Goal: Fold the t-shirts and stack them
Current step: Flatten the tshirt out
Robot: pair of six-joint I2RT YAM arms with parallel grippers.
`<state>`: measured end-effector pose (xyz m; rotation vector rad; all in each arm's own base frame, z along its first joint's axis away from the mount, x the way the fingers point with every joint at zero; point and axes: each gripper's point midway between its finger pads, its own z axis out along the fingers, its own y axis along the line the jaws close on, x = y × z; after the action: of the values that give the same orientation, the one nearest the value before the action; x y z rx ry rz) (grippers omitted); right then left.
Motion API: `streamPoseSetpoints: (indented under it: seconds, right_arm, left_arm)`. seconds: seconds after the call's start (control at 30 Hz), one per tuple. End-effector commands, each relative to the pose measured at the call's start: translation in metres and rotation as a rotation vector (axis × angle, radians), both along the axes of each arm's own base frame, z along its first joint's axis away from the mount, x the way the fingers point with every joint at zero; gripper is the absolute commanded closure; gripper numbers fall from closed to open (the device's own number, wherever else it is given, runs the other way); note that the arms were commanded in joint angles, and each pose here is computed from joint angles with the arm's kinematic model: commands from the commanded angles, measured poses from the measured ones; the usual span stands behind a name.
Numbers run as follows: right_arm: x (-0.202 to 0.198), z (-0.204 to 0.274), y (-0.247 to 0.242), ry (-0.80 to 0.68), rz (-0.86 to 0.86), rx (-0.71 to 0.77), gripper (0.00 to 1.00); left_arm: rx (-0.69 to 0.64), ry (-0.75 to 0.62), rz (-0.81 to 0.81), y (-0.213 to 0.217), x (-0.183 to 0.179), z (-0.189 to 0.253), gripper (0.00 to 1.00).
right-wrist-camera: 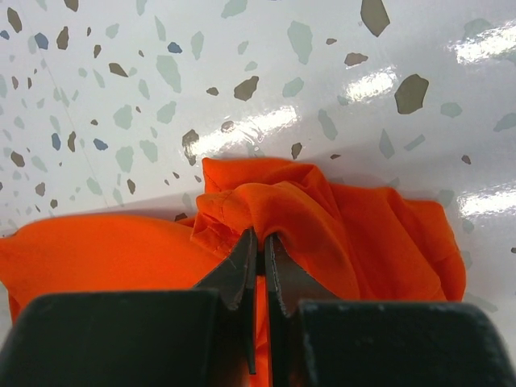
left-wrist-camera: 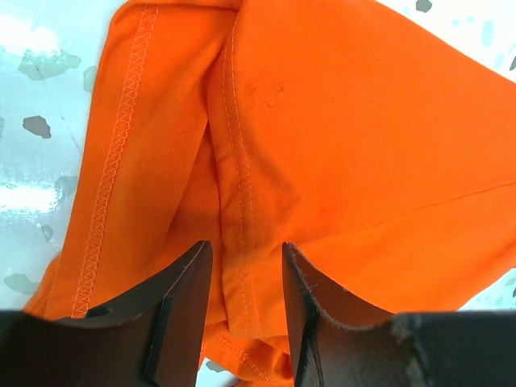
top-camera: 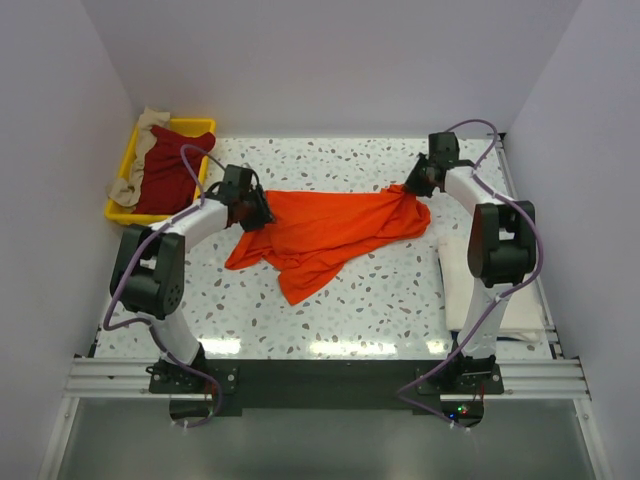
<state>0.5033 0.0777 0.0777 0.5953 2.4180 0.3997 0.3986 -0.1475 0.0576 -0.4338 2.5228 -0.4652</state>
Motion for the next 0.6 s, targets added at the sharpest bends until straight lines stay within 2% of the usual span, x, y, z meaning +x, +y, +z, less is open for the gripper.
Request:
streamPoseSetpoints:
  seconds: [0.0,0.57]
  right_arm:
    - [0.010,0.016,0.000,-0.059,-0.005,0.027,1.00]
    - [0.010,0.013,-0.003,-0.054,-0.013,0.048,1.00]
  left_arm:
    - [0.000,-0.028,0.027,-0.001,0.008,0.001,0.55]
    - [-0.045,-0.018,-0.016,-0.023,0.007,-0.010,0.57]
